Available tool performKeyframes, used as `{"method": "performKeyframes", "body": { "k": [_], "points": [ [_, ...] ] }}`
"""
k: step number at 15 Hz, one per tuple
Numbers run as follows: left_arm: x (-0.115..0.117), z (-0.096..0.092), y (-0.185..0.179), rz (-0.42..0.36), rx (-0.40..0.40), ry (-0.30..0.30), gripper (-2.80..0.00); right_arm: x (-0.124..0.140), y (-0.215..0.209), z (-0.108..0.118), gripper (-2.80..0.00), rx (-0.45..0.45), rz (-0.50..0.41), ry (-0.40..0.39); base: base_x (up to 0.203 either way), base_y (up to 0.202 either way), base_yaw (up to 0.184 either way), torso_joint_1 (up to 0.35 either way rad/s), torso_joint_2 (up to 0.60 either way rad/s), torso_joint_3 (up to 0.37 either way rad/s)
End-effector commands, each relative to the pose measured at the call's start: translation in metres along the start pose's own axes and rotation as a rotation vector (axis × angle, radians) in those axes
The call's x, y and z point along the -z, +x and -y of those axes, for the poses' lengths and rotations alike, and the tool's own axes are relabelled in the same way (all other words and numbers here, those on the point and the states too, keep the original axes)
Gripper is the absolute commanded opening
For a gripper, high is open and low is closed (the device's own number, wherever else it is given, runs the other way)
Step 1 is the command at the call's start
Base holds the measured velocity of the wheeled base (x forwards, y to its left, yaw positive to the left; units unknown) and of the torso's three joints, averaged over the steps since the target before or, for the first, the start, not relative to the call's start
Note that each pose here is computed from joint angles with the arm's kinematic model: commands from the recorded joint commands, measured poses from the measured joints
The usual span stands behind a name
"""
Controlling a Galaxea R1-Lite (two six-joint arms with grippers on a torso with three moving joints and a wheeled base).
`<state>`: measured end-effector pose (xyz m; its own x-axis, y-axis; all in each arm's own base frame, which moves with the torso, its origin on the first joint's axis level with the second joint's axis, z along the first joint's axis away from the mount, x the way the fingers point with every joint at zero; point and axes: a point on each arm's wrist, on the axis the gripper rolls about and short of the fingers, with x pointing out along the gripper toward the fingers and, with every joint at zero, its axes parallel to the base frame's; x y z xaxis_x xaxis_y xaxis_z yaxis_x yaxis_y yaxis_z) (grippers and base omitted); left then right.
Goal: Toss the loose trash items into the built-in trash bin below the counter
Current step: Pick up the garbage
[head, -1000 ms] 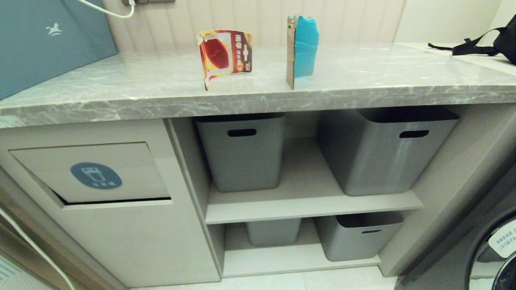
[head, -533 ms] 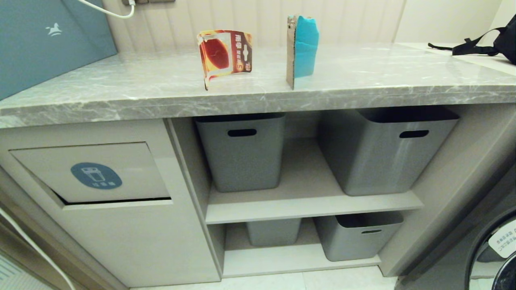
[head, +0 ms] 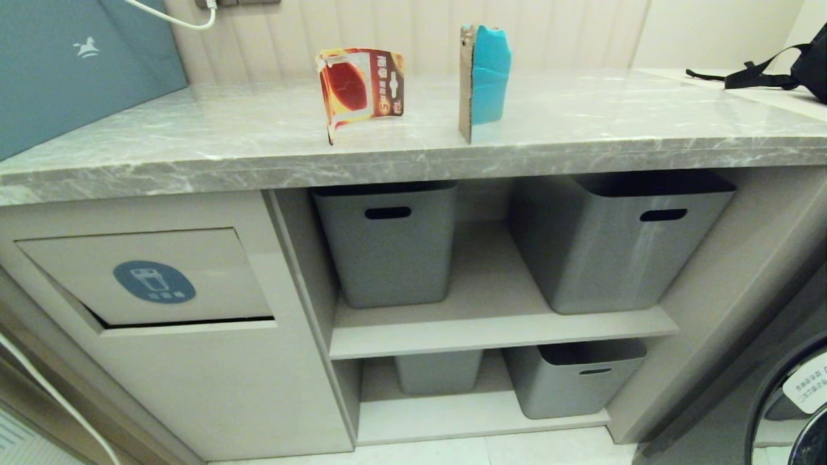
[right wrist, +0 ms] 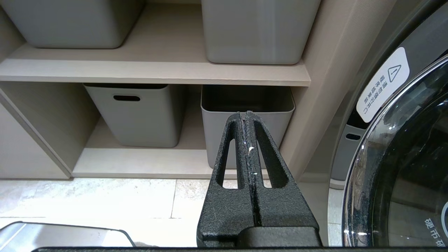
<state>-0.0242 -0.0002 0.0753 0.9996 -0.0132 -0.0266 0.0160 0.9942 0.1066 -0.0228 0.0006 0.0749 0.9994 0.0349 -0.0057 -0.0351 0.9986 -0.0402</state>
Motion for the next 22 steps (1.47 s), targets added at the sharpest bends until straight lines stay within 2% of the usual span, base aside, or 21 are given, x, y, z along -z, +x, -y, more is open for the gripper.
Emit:
{"method": "performKeyframes", "body": {
  "k": [1, 6, 9, 17, 22],
  "points": [
    [0.0001, 0.0, 0.0002, -0.003, 0.0, 0.002, -2.8, 0.0001, -0.0001, 0.0, -2.8, 0.0, 0.001, 0.0, 0.0, 0.0, 0.0, 0.0, 0.0, 0.0],
    [0.0, 0.0, 0.0002, -0.001, 0.001, 0.003, -2.8, 0.0002, -0.0001, 0.0, -2.8, -0.002, 0.0, -0.007, 0.0, 0.0, 0.0, 0.0, 0.0, 0.0],
    [0.0, 0.0, 0.0002, -0.001, 0.001, 0.003, -2.8, 0.0002, -0.0001, 0.0, -2.8, -0.002, 0.0, -0.013, 0.0, 0.0, 0.0, 0.061, -0.22, -0.198],
    [0.0, 0.0, 0.0002, -0.001, 0.001, 0.003, -2.8, 0.0001, -0.0001, 0.0, -2.8, -0.002, 0.001, -0.001, -0.001, 0.005, -0.154, 0.144, -0.4, -0.243],
    [0.0003, 0.0, 0.0002, 0.0, -0.001, -0.003, -2.8, 0.0001, -0.0001, 0.0, -2.8, -0.002, 0.001, -0.001, 0.001, 0.001, -0.019, 0.011, -0.03, -0.02]
  ]
}}
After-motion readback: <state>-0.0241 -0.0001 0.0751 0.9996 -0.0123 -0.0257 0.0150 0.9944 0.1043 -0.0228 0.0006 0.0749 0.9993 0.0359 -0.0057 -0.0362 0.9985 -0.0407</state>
